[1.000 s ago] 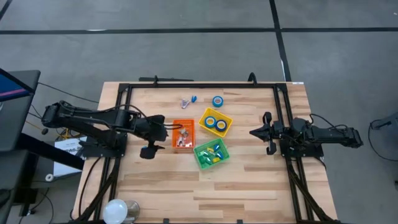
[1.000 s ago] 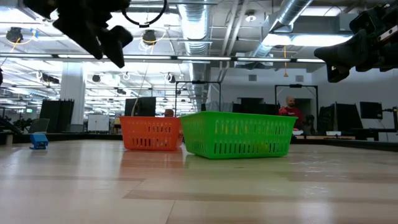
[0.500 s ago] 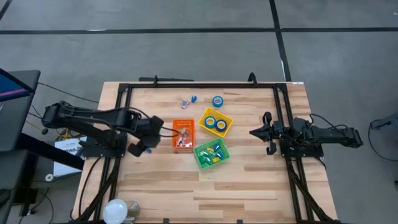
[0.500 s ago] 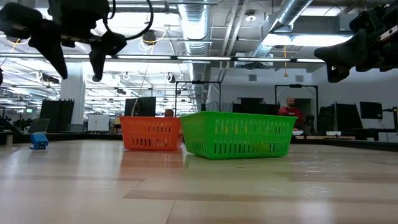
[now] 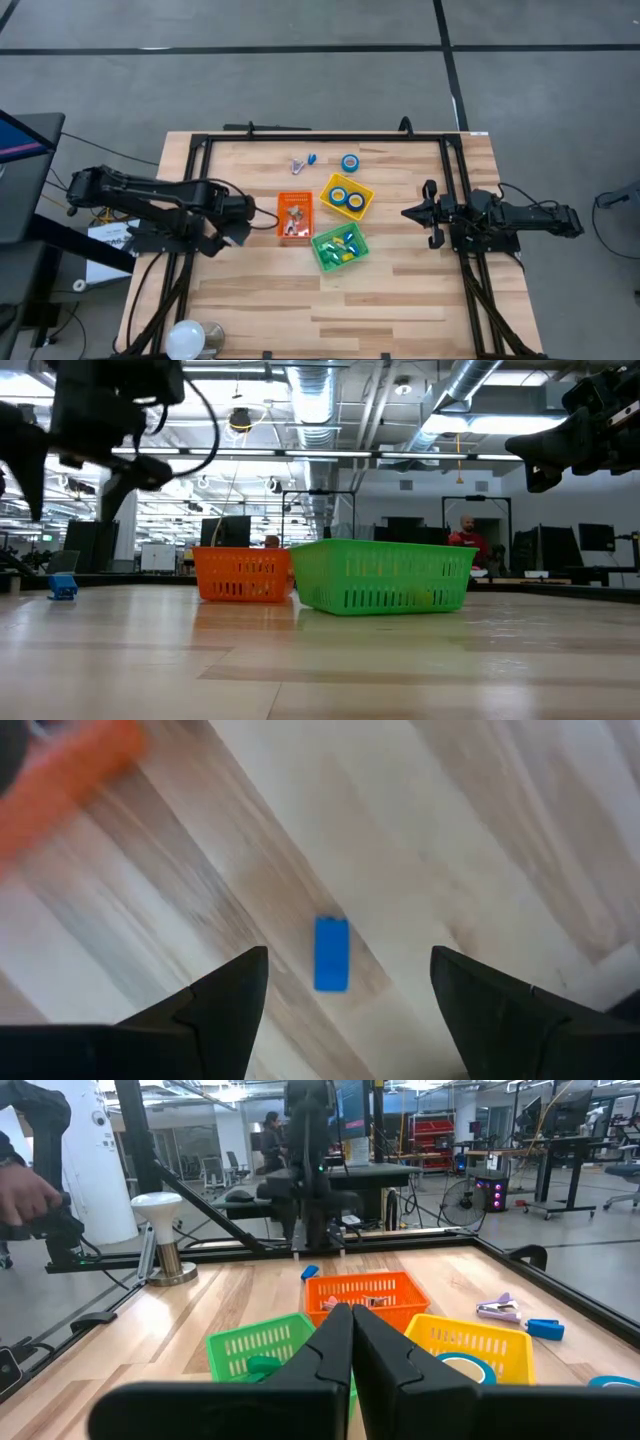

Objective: Pick and place Stapler, Stapler remover, tape
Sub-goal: Put the blue stapler into the green bin

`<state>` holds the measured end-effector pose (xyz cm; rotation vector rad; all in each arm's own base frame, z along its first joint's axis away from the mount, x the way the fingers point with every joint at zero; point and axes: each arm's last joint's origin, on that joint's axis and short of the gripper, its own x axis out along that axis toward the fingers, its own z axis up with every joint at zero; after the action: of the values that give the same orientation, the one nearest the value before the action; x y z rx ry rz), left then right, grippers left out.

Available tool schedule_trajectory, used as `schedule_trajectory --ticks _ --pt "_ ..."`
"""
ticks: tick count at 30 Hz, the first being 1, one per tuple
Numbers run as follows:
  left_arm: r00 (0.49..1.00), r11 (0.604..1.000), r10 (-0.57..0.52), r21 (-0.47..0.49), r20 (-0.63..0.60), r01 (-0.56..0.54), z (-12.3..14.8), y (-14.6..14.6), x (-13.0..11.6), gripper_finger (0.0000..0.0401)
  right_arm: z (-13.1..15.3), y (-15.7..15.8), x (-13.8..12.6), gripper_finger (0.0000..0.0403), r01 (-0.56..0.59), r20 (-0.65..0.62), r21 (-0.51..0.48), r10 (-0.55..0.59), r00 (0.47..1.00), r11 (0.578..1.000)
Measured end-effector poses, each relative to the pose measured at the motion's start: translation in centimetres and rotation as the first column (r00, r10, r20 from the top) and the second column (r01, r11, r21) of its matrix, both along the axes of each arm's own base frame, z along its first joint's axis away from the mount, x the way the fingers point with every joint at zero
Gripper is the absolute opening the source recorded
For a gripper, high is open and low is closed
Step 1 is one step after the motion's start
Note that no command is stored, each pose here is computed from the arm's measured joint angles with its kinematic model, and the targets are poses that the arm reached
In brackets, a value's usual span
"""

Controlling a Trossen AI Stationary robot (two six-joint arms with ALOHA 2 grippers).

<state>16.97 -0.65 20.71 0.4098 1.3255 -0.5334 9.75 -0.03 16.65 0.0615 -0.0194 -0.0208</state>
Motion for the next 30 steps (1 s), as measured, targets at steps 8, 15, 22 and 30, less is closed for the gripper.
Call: schedule_trajectory --ticks 8,15,22,30 --pt "0.994 0.996 0.083 0.036 -0.064 -0.081 -1.7 0.1 -0.8 0.0281 0.0 0.0 0.0 0.0001 0.000 0.000 0.000 0.000 1.000 1.000" --pt "0.995 0.996 0.080 0.037 -0.054 -0.078 -2.7 0.1 -1.0 0.0327 0.0 0.0 0.0 0.0001 0.000 0.000 0.000 0.000 1.000 1.000" --pt "0.998 0.997 0.053 0.053 -0.034 -0.051 -3.3 0.2 -1.0 0.0341 0.0 0.0 0.0 0.0001 0.000 0.000 0.000 0.000 1.000 1.000" --pt "0.999 0.997 0.052 0.051 -0.007 -0.052 -5.0 0.2 -1.3 0.0321 0.0 0.0 0.0 0.0001 0.000 0.000 0.000 0.000 1.000 1.000"
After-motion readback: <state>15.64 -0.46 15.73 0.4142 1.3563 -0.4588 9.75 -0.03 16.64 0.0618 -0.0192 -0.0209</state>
